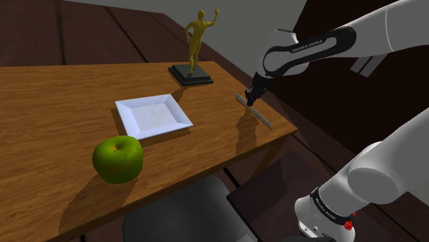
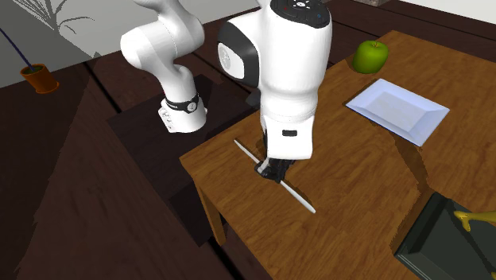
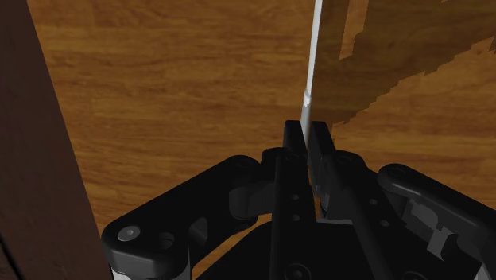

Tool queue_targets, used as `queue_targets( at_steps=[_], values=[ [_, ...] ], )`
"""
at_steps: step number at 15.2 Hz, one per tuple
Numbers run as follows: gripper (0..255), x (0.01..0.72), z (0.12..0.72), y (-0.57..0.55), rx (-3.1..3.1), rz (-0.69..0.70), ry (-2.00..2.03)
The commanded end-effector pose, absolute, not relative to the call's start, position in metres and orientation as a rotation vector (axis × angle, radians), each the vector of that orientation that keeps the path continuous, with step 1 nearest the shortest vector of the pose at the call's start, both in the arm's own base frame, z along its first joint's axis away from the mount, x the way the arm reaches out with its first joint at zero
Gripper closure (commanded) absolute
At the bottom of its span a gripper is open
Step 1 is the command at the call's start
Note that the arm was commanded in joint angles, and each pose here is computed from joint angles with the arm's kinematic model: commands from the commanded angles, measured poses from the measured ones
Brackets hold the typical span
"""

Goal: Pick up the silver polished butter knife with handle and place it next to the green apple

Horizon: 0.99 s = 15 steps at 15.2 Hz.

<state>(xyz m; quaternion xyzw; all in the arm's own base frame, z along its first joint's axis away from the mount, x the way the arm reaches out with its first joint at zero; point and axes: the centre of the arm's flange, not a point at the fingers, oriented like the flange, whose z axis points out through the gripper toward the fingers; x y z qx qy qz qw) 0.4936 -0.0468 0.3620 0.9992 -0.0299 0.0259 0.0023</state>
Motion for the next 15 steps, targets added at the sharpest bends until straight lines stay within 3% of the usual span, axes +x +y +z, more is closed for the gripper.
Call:
queue_targets(
  at_steps=[1,15],
  values=[
    [255,0.494,0.367,-0.047,3.135,0.081,-0.094],
    [255,0.494,0.441,-0.047,3.135,0.081,-0.094]
  ],
)
